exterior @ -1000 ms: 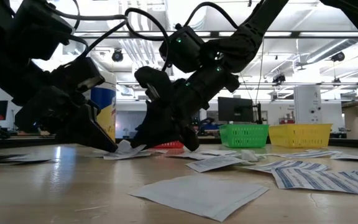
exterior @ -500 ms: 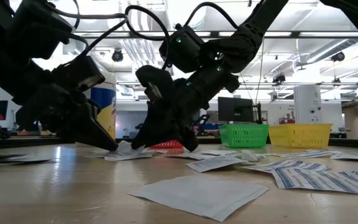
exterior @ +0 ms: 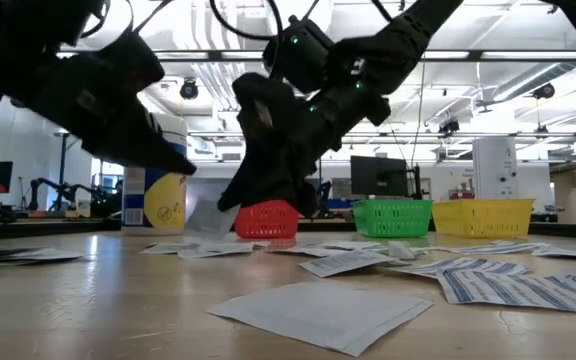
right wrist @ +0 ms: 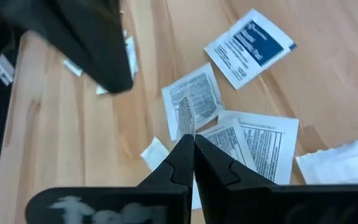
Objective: Pick & Place First Aid Supplies
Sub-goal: Put the alcohol pad in the green bin
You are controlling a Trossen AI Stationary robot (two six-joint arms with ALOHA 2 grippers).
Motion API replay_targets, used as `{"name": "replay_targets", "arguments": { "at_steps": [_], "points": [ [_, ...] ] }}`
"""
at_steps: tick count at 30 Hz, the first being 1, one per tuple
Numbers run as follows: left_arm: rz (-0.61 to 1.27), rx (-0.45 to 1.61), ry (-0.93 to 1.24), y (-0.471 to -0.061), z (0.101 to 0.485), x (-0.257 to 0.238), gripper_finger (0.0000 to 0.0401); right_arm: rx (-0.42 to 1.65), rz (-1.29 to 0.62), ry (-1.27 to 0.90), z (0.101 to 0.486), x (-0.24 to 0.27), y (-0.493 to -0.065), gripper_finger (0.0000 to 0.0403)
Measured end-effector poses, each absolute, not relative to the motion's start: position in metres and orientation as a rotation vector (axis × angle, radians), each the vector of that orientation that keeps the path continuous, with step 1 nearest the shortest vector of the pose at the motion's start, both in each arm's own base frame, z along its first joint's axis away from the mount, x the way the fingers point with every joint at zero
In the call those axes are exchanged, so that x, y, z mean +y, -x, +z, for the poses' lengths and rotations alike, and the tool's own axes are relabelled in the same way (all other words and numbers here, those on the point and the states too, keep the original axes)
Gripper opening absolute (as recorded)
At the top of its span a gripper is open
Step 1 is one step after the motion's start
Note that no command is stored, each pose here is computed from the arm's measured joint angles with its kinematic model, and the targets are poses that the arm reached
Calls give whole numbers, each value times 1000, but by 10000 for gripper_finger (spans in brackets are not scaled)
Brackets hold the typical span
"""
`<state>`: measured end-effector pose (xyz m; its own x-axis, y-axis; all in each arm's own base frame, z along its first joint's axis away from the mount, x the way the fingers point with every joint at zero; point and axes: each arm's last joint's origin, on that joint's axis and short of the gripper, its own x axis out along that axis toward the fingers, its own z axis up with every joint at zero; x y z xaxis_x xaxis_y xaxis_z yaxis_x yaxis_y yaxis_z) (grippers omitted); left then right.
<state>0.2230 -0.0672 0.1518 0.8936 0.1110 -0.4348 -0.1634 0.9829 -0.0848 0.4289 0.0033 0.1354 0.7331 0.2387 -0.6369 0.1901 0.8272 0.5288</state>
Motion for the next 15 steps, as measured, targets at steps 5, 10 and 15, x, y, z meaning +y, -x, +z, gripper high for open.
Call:
{"name": "replay_targets", "arguments": {
  "at_steps": [5,10,15],
  "points": [
    [181,431,127,-218,164,-55,0,771,45,-552,152,3,-421,8],
    [214,412,120,-216,171,-45,0,760,49,-494,175,3,-409,8],
    [211,405,120,-216,175,-37,0,739,36,-449,193,1,-391,8]
  ]
}}
